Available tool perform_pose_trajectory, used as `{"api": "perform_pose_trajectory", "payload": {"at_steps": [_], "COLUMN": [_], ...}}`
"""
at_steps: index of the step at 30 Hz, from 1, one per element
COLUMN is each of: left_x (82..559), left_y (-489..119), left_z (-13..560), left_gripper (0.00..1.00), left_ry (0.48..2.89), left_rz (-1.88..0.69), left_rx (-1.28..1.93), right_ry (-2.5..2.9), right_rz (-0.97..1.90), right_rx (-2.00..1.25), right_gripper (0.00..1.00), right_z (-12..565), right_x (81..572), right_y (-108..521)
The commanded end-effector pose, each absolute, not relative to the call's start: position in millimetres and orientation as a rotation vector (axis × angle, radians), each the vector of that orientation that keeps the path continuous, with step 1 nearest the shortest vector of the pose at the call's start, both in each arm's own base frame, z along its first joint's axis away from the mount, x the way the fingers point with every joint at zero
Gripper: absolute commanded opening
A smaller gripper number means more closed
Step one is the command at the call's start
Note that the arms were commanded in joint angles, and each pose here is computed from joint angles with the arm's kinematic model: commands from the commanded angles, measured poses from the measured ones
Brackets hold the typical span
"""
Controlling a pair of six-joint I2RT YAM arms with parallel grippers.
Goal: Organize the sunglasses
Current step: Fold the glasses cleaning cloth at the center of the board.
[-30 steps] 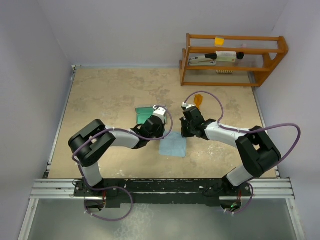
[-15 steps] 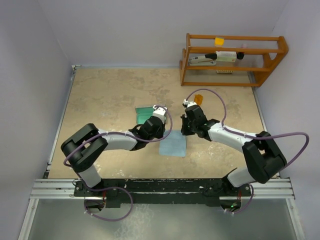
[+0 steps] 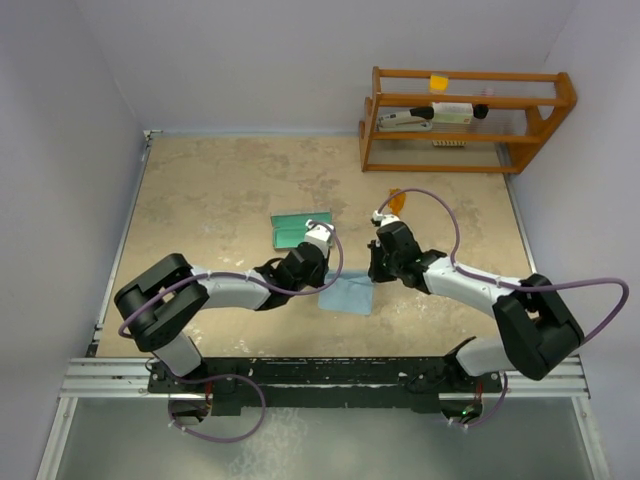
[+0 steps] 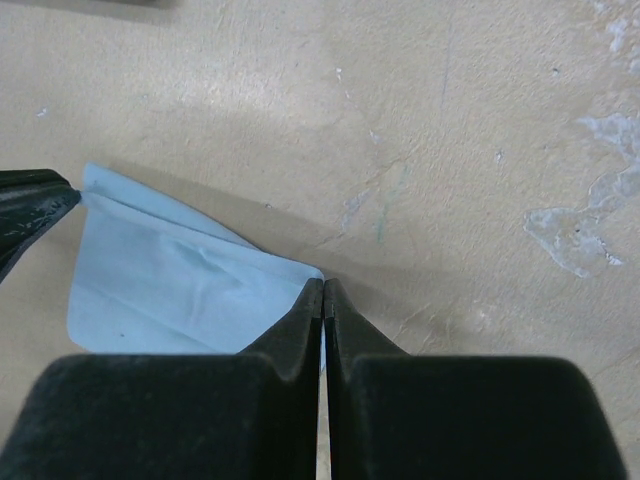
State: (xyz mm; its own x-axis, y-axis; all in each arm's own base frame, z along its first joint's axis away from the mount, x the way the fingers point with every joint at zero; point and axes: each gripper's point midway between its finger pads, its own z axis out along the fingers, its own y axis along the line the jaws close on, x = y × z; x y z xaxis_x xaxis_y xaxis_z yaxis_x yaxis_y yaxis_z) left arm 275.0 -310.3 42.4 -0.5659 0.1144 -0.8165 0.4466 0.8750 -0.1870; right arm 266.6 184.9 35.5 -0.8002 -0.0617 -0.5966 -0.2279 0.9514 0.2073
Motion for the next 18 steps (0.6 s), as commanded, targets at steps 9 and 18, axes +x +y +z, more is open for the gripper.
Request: {"api": "perform_pose_trajectory", "payload": {"at_steps": [9, 18], "left_x": [274.2, 272.7], "left_y": [-318.0, -322.8], "left_z": [60.4, 53.4], "left_gripper": [0.0, 0.0], "left_ry": [2.091, 2.103], "left_rz": [-0.515, -0.522], "left_rx": [0.38, 0.399], "right_ry": [2.446, 2.441], "right_rz": [0.411, 0.413], "right_rx": [-0.224, -0.228], "right_gripper": [0.0, 0.0], "right_z": [41.6, 43.4], "right_x": [261.0, 261.8], "right_y": [193.6, 196.9]}}
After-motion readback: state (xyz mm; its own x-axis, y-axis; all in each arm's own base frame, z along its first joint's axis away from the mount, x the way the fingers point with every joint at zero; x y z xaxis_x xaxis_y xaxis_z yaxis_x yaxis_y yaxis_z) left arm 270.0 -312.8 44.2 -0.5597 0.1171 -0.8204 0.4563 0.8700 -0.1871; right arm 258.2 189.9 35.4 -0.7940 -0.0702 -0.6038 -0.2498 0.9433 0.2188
